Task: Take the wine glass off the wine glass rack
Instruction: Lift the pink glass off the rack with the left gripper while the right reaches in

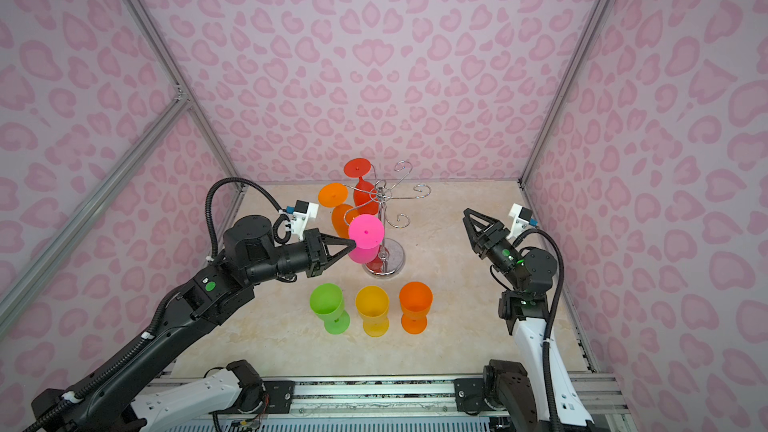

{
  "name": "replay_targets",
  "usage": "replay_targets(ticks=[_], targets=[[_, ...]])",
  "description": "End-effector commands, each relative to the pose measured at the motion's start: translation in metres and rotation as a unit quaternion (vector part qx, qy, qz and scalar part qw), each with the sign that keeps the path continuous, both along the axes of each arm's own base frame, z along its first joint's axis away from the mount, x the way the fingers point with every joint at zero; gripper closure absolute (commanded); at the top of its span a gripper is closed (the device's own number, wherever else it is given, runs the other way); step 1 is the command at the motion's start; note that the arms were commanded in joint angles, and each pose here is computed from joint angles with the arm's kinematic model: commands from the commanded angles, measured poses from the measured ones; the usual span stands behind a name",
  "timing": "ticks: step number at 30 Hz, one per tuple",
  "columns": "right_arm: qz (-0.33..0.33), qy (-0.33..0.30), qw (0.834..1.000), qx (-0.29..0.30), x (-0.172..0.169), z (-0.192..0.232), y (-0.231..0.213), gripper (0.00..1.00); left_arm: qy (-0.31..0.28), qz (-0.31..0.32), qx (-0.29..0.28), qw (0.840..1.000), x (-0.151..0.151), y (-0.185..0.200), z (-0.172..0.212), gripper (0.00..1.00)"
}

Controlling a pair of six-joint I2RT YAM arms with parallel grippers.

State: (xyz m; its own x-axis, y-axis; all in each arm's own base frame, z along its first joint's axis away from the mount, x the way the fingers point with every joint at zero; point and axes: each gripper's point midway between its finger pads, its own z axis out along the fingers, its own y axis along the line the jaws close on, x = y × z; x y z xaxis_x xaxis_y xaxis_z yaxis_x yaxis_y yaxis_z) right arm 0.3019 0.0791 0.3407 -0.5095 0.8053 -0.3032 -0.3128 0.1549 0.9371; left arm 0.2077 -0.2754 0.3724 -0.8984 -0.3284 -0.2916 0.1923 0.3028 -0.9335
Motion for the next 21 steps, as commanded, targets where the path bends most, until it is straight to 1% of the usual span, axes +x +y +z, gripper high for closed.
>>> replay_targets(ticks=[1,5,10,13,21], targets=[[0.011,0.036,0.998,-0.048,-0.01,-0.024,0.008,0.49,-0.012,-0.006,-0.014,1.0,-0.006,0.0,0.011,0.98],[0.021,0.046,0.997,-0.051,-0.024,-0.035,0.015,0.49,-0.016,-0.02,-0.027,0.999,-0.015,-0.004,0.02,0.98],[0.013,0.064,0.997,-0.047,-0.031,-0.051,0.014,0.49,-0.015,-0.039,-0.044,0.998,-0.025,-0.009,0.029,0.98],[0.009,0.066,0.997,-0.044,-0.033,-0.053,0.013,0.49,-0.016,-0.051,-0.052,0.997,-0.03,-0.011,0.036,0.98],[0.007,0.066,0.997,-0.04,-0.029,-0.052,0.012,0.49,-0.039,-0.092,-0.084,0.991,-0.043,-0.02,0.072,0.98]])
